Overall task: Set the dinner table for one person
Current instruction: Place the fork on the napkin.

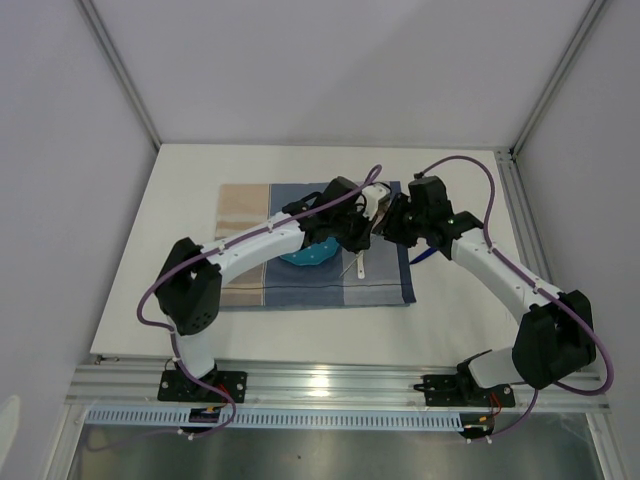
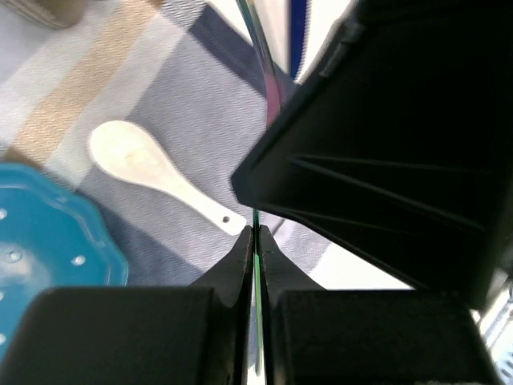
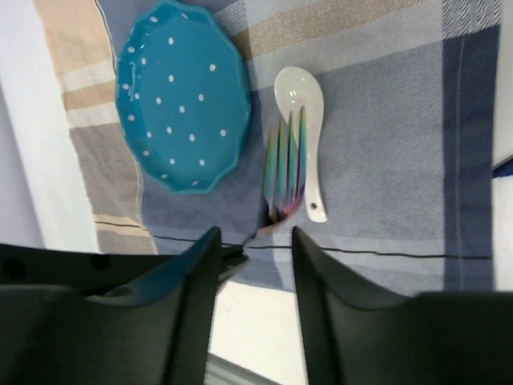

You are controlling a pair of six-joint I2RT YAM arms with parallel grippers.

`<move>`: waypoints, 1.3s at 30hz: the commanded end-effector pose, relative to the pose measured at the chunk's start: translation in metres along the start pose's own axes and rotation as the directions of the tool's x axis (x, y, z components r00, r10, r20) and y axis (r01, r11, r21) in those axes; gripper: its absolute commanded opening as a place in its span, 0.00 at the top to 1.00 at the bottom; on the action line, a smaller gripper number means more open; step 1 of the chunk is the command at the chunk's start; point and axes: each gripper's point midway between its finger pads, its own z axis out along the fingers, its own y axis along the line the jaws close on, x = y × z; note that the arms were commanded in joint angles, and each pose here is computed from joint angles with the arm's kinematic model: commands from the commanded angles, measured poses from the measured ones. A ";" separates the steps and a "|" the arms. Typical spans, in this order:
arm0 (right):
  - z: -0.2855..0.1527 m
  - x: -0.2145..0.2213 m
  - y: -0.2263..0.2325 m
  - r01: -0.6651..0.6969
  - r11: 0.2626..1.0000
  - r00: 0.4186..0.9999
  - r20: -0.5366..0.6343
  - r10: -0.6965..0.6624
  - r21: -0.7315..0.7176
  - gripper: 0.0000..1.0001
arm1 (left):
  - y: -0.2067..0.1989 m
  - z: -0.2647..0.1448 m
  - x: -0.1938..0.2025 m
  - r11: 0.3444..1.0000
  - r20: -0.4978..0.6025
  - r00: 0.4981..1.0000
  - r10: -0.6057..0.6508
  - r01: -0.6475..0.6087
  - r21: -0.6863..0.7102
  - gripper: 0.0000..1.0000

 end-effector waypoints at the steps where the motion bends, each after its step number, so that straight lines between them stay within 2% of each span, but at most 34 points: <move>1: -0.012 -0.019 0.010 0.051 0.999 0.996 0.077 -0.050 -0.005 0.54 | 0.014 -0.024 -0.019 0.994 0.057 0.995 0.076 -0.071 -0.087 1.00; 3: -0.013 -0.022 0.011 0.068 0.998 0.994 0.086 -0.067 0.000 0.45 | 0.024 -0.026 -0.015 0.992 0.052 0.997 0.064 -0.058 -0.113 1.00; 8: -0.015 -0.031 0.017 0.093 0.996 0.991 0.100 -0.092 0.003 0.43 | 0.038 -0.034 -0.013 0.988 0.059 0.997 0.042 -0.033 -0.150 1.00; 12: -0.015 -0.035 0.019 0.097 0.995 0.989 0.108 -0.097 0.005 0.42 | 0.063 -0.047 -0.008 0.959 0.032 0.999 0.042 -0.032 -0.282 1.00; 13: -0.014 -0.035 0.019 0.099 0.995 0.989 0.107 -0.099 0.010 0.42 | 0.080 -0.053 -0.005 0.928 0.019 0.999 0.036 -0.026 -0.371 1.00; 15: -0.013 -0.037 0.017 0.101 0.995 0.989 0.109 -0.103 0.020 0.42 | 0.102 -0.064 0.006 0.890 -0.025 1.000 -0.006 -0.006 -0.457 1.00; 16: -0.013 -0.037 0.016 0.102 0.995 0.989 0.108 -0.104 0.023 0.42 | 0.118 -0.072 0.009 0.845 -0.032 0.999 -0.026 0.005 -0.535 1.00; 20: -0.010 -0.034 0.015 0.101 0.995 0.990 0.098 -0.103 0.021 0.42 | 0.157 -0.092 0.039 0.722 -0.093 0.989 -0.119 0.022 -0.692 1.00; 22: -0.009 -0.034 0.014 0.103 0.994 0.990 0.096 -0.105 0.021 0.42 | 0.167 -0.099 0.053 0.674 -0.107 0.979 -0.175 0.040 -0.737 1.00; 25: -0.008 -0.033 0.013 0.111 0.994 0.989 0.091 -0.113 0.023 0.42 | 0.193 -0.118 0.077 0.565 -0.126 0.956 -0.264 0.048 -0.824 1.00; 26: -0.008 -0.033 0.014 0.114 0.993 0.989 0.091 -0.116 0.021 0.43 | 0.209 -0.132 0.083 0.499 -0.119 0.948 -0.296 0.047 -0.865 1.00; 29: -0.009 -0.031 0.011 0.119 0.992 0.989 0.084 -0.121 0.029 0.43 | 0.230 -0.155 0.100 0.405 -0.115 0.921 -0.372 0.049 -0.913 1.00; 33: -0.010 -0.028 0.009 0.118 0.993 0.990 0.079 -0.120 0.027 0.43 | 0.246 -0.169 0.124 0.311 -0.171 0.879 -0.445 -0.028 -0.950 1.00; 36: -0.011 -0.027 0.009 0.118 0.993 0.990 0.078 -0.120 0.024 0.43 | 0.257 -0.167 0.140 0.268 -0.220 0.840 -0.495 -0.094 -0.959 1.00; 39: -0.011 -0.025 0.008 0.119 0.993 0.990 0.077 -0.121 0.023 0.43 | 0.266 -0.164 0.144 0.254 -0.227 0.821 -0.524 -0.103 -0.962 1.00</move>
